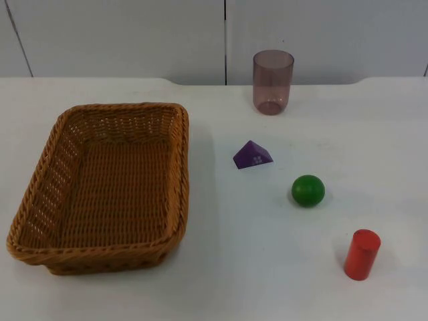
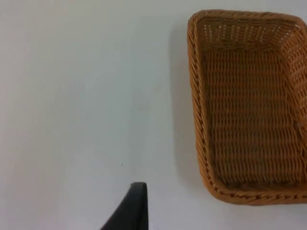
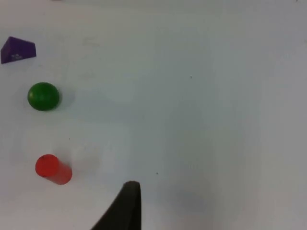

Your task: Pick up the basket with the left hand and place the triangular block into the basket with the right hand.

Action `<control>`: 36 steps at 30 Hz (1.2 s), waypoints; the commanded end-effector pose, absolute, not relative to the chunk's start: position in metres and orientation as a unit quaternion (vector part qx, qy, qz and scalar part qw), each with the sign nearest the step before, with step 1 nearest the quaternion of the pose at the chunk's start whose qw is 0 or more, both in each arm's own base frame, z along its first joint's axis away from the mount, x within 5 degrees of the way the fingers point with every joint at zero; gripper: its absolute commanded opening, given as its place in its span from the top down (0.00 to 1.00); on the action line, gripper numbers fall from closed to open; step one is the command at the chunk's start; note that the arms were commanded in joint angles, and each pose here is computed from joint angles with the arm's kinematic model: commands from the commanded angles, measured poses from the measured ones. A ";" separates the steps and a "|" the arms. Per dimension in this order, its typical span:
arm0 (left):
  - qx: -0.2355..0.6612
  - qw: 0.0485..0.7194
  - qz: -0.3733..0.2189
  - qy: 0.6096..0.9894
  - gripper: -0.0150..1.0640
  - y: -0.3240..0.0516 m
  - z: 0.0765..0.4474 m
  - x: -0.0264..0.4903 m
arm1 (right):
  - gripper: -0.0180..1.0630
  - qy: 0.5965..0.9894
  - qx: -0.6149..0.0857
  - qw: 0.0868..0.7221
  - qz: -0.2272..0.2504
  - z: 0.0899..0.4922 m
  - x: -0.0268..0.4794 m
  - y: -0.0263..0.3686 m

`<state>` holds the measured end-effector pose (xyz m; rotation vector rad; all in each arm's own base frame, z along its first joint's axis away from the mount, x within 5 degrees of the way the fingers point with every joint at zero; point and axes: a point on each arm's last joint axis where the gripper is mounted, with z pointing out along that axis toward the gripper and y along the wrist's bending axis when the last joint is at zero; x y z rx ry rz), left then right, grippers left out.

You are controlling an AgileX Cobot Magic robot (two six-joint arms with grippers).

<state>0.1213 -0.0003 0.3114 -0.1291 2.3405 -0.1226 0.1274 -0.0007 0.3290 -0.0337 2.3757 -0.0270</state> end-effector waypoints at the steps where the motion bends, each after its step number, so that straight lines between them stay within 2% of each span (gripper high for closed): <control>1: -0.052 0.391 -0.051 0.918 0.01 0.000 0.312 0.130 | 0.01 0.928 -0.015 0.372 -0.012 0.328 0.138 -0.001; 11: -0.043 0.355 -0.047 0.933 0.03 0.001 0.301 0.147 | 0.01 0.949 -0.016 0.315 -0.011 0.306 0.169 -0.001; 16: -0.042 0.356 -0.046 0.933 0.15 0.002 0.300 0.151 | 0.01 0.949 -0.016 0.314 -0.011 0.306 0.170 -0.001; 24: -0.038 0.334 -0.055 0.940 0.15 0.001 0.292 0.160 | 0.01 0.950 -0.016 0.313 -0.011 0.305 0.170 -0.001; 31: -0.024 0.323 -0.085 0.942 0.15 -0.003 0.275 0.190 | 0.01 0.949 -0.016 0.313 -0.011 0.306 0.170 -0.001; 36: -0.024 0.287 -0.091 0.953 0.15 -0.001 0.251 0.223 | 0.01 0.949 -0.016 0.314 -0.011 0.306 0.170 -0.001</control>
